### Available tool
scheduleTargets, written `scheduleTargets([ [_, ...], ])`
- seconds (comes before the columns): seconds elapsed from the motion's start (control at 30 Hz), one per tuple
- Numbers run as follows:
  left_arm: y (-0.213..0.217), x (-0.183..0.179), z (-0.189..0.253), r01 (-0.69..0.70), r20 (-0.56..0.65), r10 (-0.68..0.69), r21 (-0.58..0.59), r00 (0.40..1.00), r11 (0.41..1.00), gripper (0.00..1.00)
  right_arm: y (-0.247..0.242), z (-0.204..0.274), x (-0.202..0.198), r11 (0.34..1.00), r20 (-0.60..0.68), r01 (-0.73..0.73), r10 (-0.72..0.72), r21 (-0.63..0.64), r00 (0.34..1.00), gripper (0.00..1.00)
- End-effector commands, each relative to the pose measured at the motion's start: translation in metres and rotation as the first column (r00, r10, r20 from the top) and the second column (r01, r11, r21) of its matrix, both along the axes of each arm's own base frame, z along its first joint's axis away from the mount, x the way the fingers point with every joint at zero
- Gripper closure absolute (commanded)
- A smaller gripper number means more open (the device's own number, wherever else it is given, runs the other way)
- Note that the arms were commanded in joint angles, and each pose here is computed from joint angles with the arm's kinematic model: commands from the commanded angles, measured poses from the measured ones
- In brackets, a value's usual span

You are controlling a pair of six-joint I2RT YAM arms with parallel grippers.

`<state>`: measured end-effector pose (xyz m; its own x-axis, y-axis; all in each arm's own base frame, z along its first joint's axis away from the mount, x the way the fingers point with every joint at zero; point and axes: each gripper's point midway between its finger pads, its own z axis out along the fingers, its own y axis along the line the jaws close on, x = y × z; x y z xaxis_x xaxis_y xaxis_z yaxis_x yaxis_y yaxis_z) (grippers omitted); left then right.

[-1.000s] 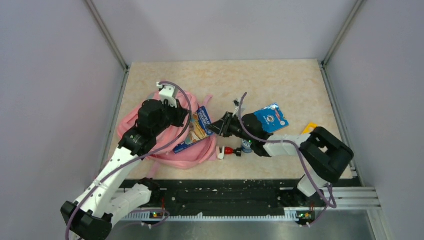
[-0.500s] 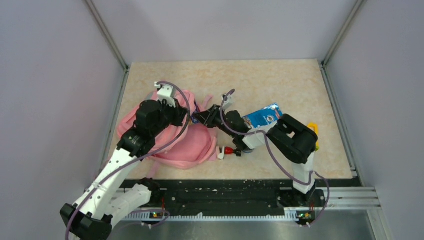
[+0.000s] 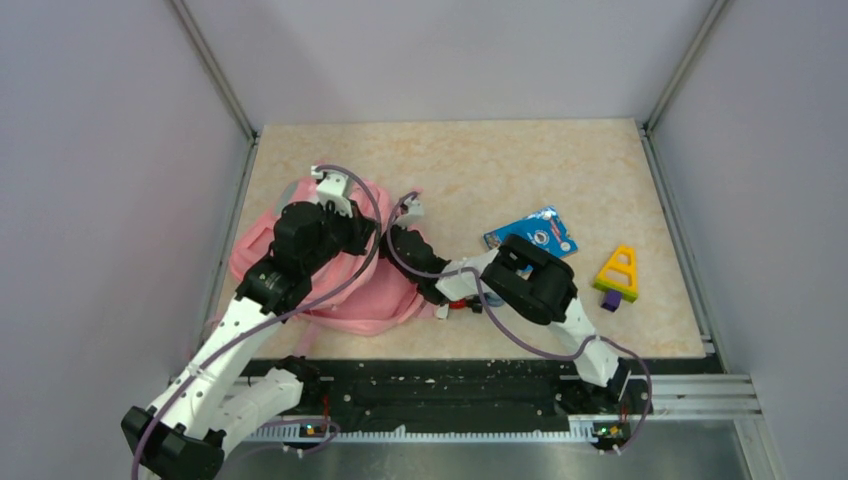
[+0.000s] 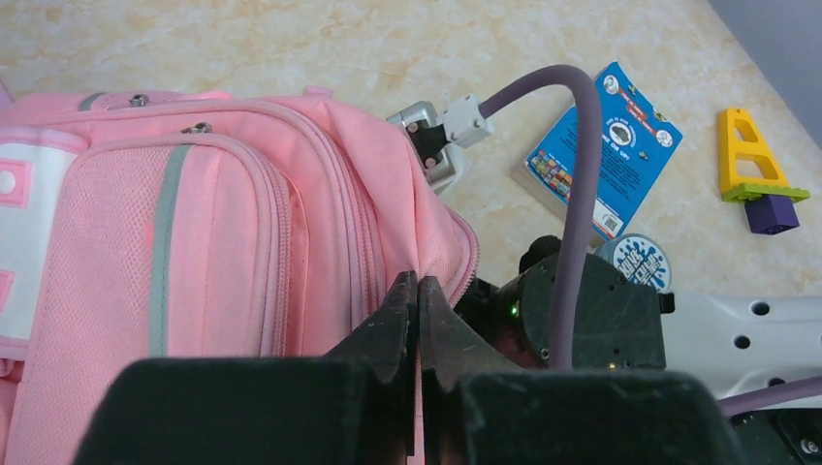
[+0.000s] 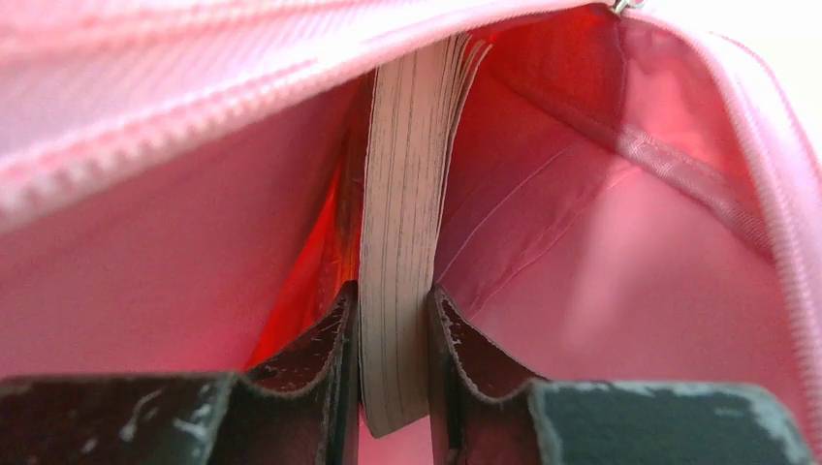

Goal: Pack the student bag
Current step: Place the book in the student bag.

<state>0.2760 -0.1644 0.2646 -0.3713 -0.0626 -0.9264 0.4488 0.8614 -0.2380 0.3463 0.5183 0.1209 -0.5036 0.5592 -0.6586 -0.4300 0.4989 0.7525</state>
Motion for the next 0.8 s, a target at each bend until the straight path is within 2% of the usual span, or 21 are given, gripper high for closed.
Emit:
scheduleTargets([
  [0.0,-0.009,-0.003,0.044,0.049,0.141,-0.036,-0.093,0.989,0.994,1.00,0.014,0.045,0.008,0.994,0.103,0.048,-0.058,0.100,0.993,1.00],
  [0.07,-0.008,-0.003,0.044,0.048,0.141,-0.035,-0.092,0.989,0.995,1.00,0.011,0.033,0.010,0.996,0.091,0.065,-0.071,0.063,0.993,0.91],
  [0.23,-0.007,-0.004,0.046,0.044,0.150,-0.030,-0.092,0.988,0.995,1.00,0.000,0.030,0.005,0.997,0.104,0.071,-0.075,0.042,0.992,0.58],
  [0.4,-0.005,-0.005,0.045,0.037,0.150,-0.024,-0.088,0.988,0.995,1.00,-0.001,0.027,0.002,0.999,0.133,0.055,-0.054,0.002,0.990,0.39],
  [0.57,-0.004,-0.004,0.044,0.028,0.150,-0.015,-0.083,0.989,0.996,1.00,-0.012,0.030,-0.005,0.999,0.157,0.054,-0.052,-0.007,0.986,0.31],
  [0.77,0.001,-0.001,0.043,0.003,0.149,0.008,-0.074,0.989,0.997,1.00,-0.035,0.022,-0.007,0.980,0.199,0.125,-0.092,-0.158,0.976,0.21],
])
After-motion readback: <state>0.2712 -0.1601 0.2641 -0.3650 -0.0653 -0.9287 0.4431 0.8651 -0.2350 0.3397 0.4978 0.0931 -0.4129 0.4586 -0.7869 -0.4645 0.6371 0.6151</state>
